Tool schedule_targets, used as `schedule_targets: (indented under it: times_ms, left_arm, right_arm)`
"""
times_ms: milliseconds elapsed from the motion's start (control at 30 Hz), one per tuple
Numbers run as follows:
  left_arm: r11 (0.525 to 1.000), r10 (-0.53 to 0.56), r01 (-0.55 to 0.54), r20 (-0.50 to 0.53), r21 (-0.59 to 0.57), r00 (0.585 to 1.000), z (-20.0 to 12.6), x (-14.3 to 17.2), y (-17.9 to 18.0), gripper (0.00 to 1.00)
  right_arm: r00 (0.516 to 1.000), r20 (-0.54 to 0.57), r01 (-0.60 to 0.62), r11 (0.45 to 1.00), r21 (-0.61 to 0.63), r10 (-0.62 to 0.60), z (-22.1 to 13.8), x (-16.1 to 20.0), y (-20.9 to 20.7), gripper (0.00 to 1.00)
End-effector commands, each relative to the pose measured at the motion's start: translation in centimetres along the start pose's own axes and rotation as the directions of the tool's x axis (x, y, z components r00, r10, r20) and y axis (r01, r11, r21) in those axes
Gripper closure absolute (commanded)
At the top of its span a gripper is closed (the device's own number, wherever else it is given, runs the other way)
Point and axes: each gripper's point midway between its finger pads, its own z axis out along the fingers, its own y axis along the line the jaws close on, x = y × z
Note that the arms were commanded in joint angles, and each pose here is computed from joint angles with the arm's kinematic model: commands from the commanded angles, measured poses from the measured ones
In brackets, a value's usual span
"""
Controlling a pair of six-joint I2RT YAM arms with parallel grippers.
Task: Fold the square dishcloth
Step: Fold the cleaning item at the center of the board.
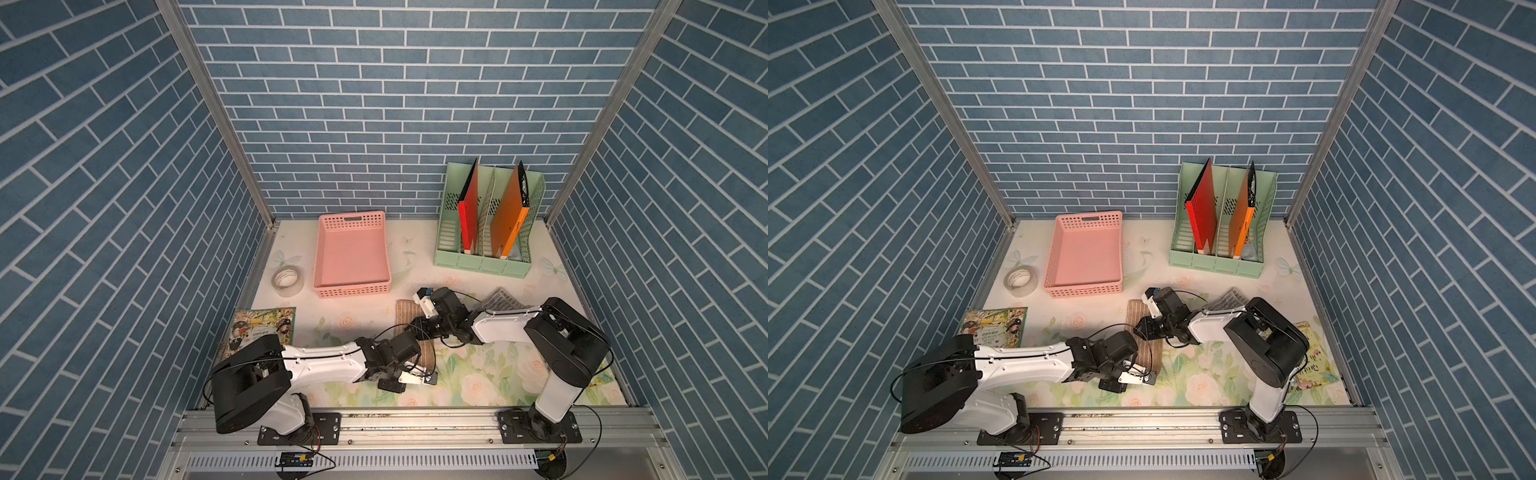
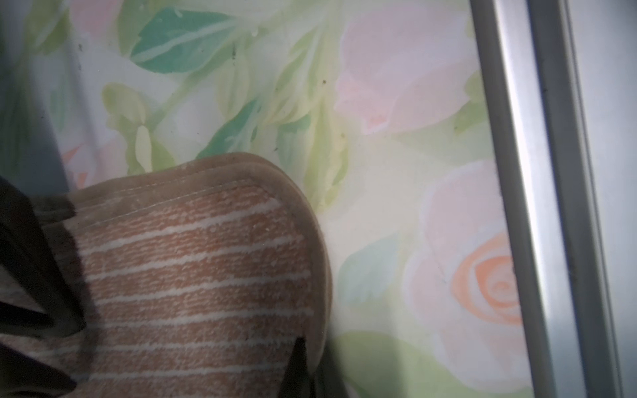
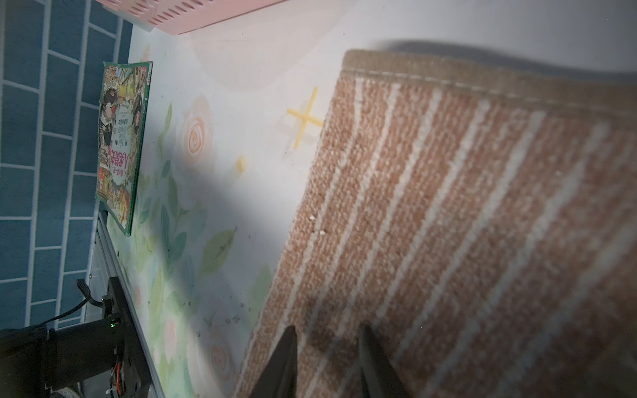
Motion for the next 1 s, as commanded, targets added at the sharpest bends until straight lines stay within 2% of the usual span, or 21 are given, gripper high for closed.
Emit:
schedule_targets:
  times_ms: [0,200,333,467,633,867,967]
  left_arm:
    - [0.998,-0.009,0.013,-0.067,0.056,0.998,-1.7,1.4,-1.2,0.94]
    - [0.994,-0.046,0.041,0.046,0.104,0.998,-6.1,-0.7,-1.6,0.95]
    - [0.983,-0.068,0.059,0.044,0.175,0.997,-6.5,-0.7,-2.9,0.95]
    - [0.976,-0.076,0.072,0.012,0.204,0.997,-6.4,-0.4,-3.2,0.95]
    - [0.966,-0.092,0.076,0.051,0.248,0.994,-7.7,-2.0,-3.3,0.95]
    - [0.972,-0.057,0.045,0.049,0.229,0.997,-7.7,-2.7,-2.1,0.95]
    - [0.973,-0.039,0.034,0.015,0.228,0.999,-6.7,-2.4,-1.6,0.95]
  right_arm:
    - [0.998,-0.061,0.001,0.996,0.094,0.004,0.3,2.6,-3.1,0.68]
    - [0.994,0.050,0.100,0.994,-0.045,-0.097,-3.9,0.4,2.0,0.66]
    - [0.988,0.094,0.122,0.992,-0.031,-0.119,-5.9,-0.3,2.8,0.65]
    - [0.993,0.071,0.096,0.995,0.012,-0.096,-5.4,0.6,1.3,0.65]
    - [0.996,0.042,0.074,0.997,0.012,-0.074,-4.2,1.5,0.2,0.65]
    - [0.999,-0.033,0.030,0.997,0.066,-0.028,-2.2,3.5,-2.4,0.67]
    - [0.999,-0.021,0.038,0.999,-0.002,-0.038,-2.9,3.2,-1.1,0.67]
